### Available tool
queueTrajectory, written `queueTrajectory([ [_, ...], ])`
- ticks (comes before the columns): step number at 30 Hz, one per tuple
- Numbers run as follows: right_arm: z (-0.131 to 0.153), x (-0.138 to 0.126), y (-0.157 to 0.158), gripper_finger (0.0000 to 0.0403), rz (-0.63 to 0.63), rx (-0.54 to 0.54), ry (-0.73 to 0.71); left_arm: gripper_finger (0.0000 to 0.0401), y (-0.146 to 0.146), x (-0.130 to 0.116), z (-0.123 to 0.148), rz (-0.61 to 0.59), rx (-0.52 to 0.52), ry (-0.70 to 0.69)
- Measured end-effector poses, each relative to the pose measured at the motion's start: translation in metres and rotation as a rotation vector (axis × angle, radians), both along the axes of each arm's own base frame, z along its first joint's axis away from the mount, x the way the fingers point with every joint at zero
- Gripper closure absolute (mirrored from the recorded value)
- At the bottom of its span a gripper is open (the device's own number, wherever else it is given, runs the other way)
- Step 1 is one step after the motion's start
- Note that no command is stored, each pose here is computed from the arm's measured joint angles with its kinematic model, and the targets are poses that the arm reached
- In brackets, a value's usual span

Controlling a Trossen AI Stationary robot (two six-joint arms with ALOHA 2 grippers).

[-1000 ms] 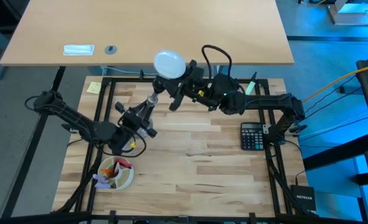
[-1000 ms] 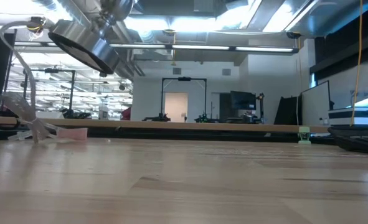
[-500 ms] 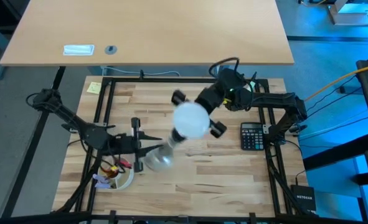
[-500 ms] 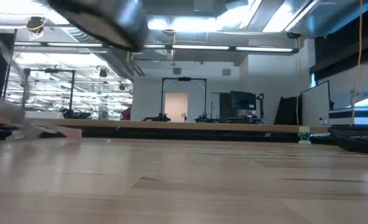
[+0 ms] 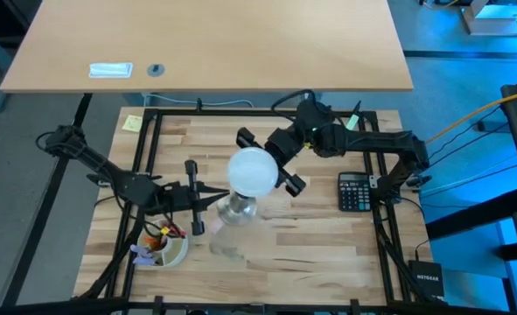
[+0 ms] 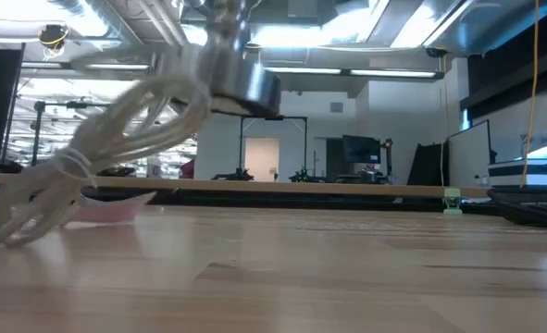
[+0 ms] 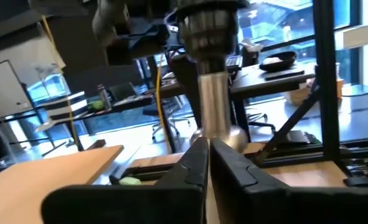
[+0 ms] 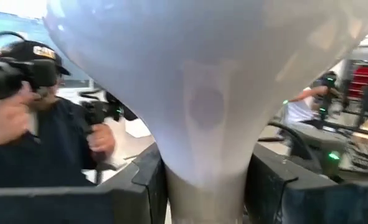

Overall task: Screw lightbulb
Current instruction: Remove the white lightbulb from the silver lamp

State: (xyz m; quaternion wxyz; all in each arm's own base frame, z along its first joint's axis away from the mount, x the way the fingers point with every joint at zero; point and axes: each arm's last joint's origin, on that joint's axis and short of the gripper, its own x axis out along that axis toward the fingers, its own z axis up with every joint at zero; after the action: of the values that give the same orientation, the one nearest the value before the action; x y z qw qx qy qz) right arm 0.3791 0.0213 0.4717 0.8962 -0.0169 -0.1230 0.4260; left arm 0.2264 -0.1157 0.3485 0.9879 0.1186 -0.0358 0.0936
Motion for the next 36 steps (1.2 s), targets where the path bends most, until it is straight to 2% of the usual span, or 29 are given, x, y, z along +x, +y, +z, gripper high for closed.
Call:
queueTrajectory([
  [6,0.000,-0.001,0.000,0.0250,-0.011,0.007,0.028,0.0386,0.001,0.001,-0.005,0.023,-0.001,0.039],
  [11,-0.007,0.001,0.000,0.0250,-0.029,0.004,0.095,0.0375,0.008,0.004,-0.010,0.051,-0.069,0.071],
  [14,-0.008,0.002,0.000,0.0250,-0.041,-0.004,0.096,0.0340,0.014,0.007,-0.017,0.076,-0.123,0.117],
  [18,-0.011,0.003,0.000,0.0250,-0.064,-0.016,0.121,0.0270,0.021,0.011,-0.028,0.110,-0.224,0.169],
  [22,-0.015,0.004,-0.001,0.0250,-0.106,-0.025,0.147,0.0201,0.020,0.013,-0.036,-0.005,-0.266,0.251],
  [25,-0.015,0.005,-0.001,0.0250,-0.116,-0.026,0.149,0.0164,0.017,0.018,-0.042,-0.024,-0.254,0.284],
  [28,-0.015,0.005,-0.001,0.0250,-0.116,-0.027,0.146,0.0141,0.019,0.024,-0.048,-0.008,-0.229,0.302],
  [32,-0.017,0.005,-0.001,0.0250,-0.118,-0.027,0.156,0.0128,0.022,0.031,-0.048,0.004,-0.266,0.266],
  [36,-0.017,0.006,-0.002,0.0250,-0.139,-0.032,0.156,0.0125,0.021,0.039,-0.052,-0.070,-0.283,0.264],
])
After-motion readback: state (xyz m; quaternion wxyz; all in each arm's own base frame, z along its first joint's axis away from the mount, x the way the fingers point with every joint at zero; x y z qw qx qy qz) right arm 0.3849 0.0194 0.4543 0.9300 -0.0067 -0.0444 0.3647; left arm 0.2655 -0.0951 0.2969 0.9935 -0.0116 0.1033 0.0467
